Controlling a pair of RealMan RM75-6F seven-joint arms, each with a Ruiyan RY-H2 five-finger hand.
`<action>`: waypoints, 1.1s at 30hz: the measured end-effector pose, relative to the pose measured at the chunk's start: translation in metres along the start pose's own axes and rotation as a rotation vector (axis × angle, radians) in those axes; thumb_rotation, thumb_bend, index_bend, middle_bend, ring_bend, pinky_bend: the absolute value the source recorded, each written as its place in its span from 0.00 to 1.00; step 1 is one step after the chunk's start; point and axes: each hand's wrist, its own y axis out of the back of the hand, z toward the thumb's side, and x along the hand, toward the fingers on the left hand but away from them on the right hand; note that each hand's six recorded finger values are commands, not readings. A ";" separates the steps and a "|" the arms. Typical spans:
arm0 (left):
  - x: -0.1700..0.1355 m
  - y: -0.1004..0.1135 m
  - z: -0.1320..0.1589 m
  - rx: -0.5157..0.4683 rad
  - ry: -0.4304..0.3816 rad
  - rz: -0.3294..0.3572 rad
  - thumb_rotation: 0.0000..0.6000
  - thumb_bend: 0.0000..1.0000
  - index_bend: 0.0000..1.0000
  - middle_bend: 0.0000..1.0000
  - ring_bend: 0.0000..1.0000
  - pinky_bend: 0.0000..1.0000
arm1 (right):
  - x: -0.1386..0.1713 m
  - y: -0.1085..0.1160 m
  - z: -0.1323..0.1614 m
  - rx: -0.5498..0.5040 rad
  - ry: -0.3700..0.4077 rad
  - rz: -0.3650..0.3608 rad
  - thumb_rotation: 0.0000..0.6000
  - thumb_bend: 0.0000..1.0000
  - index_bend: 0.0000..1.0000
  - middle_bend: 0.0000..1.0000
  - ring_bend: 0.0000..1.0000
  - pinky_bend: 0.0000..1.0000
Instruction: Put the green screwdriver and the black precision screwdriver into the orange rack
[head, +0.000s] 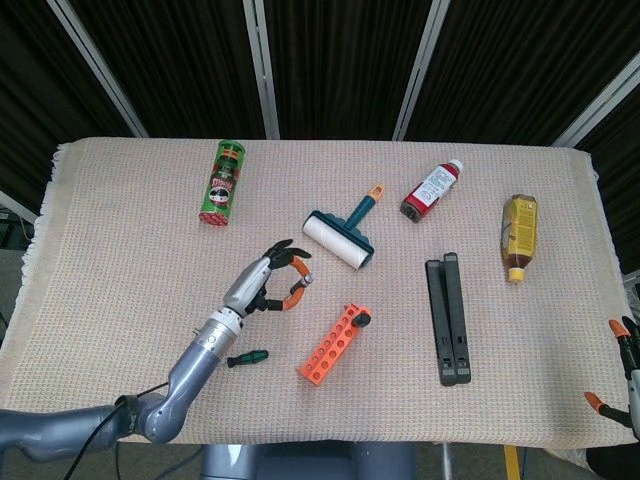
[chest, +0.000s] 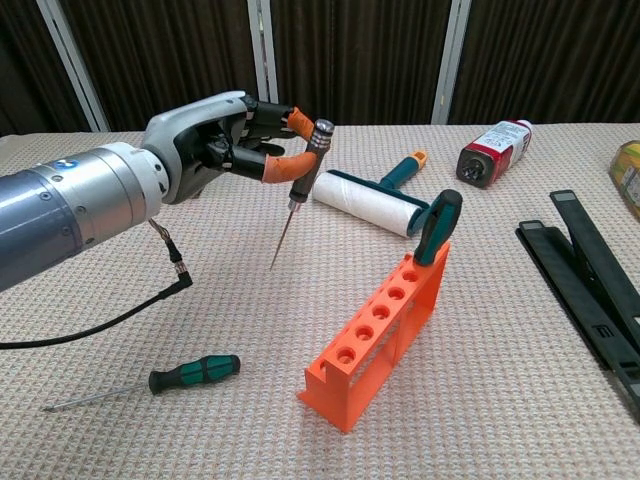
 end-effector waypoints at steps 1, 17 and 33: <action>-0.004 -0.001 0.004 -0.035 -0.015 -0.012 1.00 0.59 0.59 0.21 0.01 0.04 | 0.000 0.000 0.000 -0.001 0.002 0.000 1.00 0.00 0.00 0.00 0.00 0.00; -0.055 -0.037 0.050 -0.385 -0.212 -0.276 1.00 0.59 0.59 0.22 0.01 0.05 | 0.001 0.000 -0.003 -0.011 -0.001 -0.006 1.00 0.00 0.00 0.00 0.00 0.00; -0.042 -0.054 0.035 -0.310 -0.225 -0.268 1.00 0.59 0.59 0.22 0.00 0.05 | 0.003 0.000 -0.009 -0.018 -0.017 -0.008 1.00 0.00 0.00 0.00 0.00 0.00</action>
